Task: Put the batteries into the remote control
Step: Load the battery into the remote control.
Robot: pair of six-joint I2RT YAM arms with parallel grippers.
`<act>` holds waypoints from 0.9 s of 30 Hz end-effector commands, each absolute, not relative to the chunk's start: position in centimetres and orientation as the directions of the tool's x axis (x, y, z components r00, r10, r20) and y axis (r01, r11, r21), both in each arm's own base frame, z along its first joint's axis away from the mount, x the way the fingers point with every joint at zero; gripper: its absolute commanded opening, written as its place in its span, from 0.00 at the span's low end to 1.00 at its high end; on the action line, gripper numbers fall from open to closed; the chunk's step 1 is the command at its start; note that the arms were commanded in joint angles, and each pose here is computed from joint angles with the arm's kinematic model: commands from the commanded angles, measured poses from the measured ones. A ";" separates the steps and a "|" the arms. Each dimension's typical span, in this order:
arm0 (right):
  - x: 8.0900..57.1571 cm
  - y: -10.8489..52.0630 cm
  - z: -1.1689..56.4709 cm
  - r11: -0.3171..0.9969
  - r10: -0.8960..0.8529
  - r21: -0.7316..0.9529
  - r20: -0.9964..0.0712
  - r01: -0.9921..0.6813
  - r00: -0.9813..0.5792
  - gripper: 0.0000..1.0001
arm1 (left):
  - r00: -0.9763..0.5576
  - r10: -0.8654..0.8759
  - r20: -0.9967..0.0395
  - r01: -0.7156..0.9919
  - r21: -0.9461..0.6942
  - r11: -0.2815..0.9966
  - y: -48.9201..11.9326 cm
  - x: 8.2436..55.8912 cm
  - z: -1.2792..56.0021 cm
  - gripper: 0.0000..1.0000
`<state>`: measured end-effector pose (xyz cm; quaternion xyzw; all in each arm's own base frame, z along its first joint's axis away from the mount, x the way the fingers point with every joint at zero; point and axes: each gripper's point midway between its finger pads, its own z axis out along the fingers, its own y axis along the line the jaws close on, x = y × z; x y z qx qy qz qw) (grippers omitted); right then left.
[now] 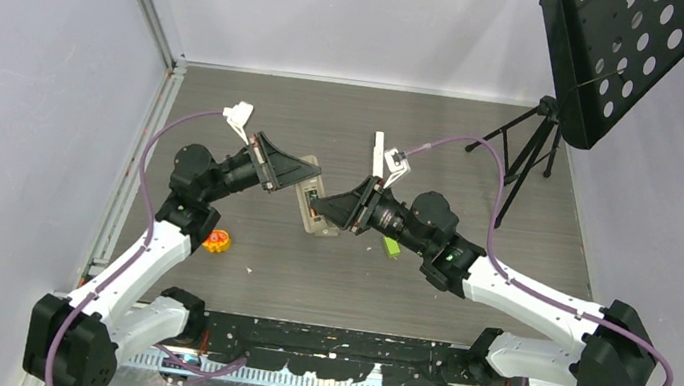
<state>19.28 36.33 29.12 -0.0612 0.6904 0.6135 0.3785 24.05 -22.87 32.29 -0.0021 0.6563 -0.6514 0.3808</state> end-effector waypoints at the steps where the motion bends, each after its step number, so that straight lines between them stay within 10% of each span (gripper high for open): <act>1: 19.1 36.2 30.9 0.234 0.372 0.754 -0.653 -0.614 -0.660 0.37 | -0.678 -0.484 -0.552 0.568 -0.813 0.132 -22.9 23.5 34.6 0.00; 9: 19.9 36.4 28.5 0.330 0.305 0.707 -0.707 -0.626 -0.638 0.36 | -0.687 -0.479 -0.546 0.567 -0.816 0.118 -22.9 23.3 35.0 0.00; 19: 19.9 34.4 32.1 0.377 0.340 0.694 -0.720 -0.613 -0.605 0.76 | -0.611 -0.450 -0.651 0.522 -0.759 0.389 -21.2 24.5 29.1 0.00; 27: 23.5 30.4 27.8 0.680 0.318 0.629 -0.715 -0.376 -0.622 0.65 | -0.550 -0.470 -0.690 0.442 -0.718 0.537 -18.8 24.7 25.4 0.00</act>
